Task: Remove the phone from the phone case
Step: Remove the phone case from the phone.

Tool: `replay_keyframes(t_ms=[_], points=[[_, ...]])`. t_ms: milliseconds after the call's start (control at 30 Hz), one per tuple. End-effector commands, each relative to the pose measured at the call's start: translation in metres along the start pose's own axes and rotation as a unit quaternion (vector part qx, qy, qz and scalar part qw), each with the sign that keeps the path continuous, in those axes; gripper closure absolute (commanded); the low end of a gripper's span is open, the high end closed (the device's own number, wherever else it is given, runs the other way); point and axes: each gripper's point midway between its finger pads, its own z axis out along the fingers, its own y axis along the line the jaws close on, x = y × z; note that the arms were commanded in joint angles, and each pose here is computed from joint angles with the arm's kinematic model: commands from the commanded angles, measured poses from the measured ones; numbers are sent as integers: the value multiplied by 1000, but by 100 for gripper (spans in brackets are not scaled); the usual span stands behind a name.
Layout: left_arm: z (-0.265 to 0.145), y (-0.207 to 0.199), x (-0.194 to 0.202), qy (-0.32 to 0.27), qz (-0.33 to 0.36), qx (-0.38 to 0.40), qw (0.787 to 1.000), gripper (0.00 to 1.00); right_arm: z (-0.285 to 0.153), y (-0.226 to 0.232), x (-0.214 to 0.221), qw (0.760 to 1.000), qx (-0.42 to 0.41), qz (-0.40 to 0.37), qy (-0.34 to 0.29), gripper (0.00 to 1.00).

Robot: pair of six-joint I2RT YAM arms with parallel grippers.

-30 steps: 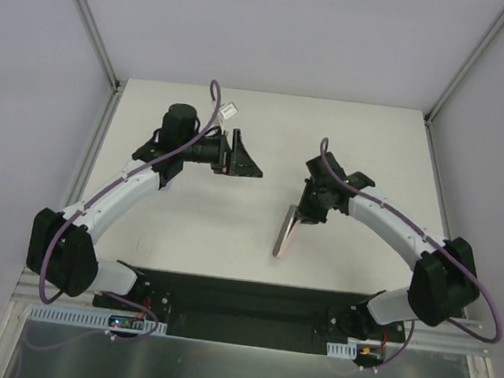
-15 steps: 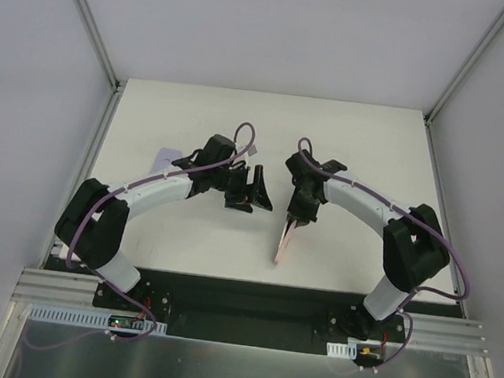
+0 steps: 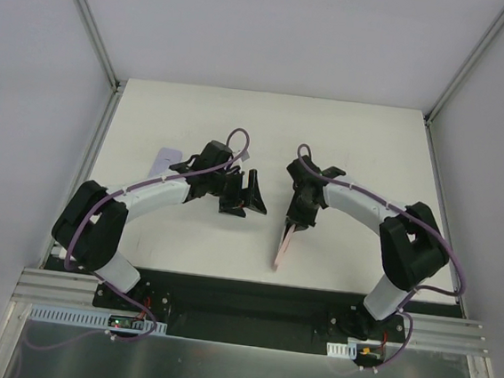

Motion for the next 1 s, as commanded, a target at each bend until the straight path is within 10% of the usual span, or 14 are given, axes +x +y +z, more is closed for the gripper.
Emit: replay_keyframes(t_ms=[0, 967], points=[[-7, -8, -3, -15, 4, 6, 1000, 23, 42, -27, 50, 994, 63, -19, 89, 82], [49, -18, 38, 31, -34, 2, 999, 26, 99, -11, 90, 988, 28, -18, 152, 99]])
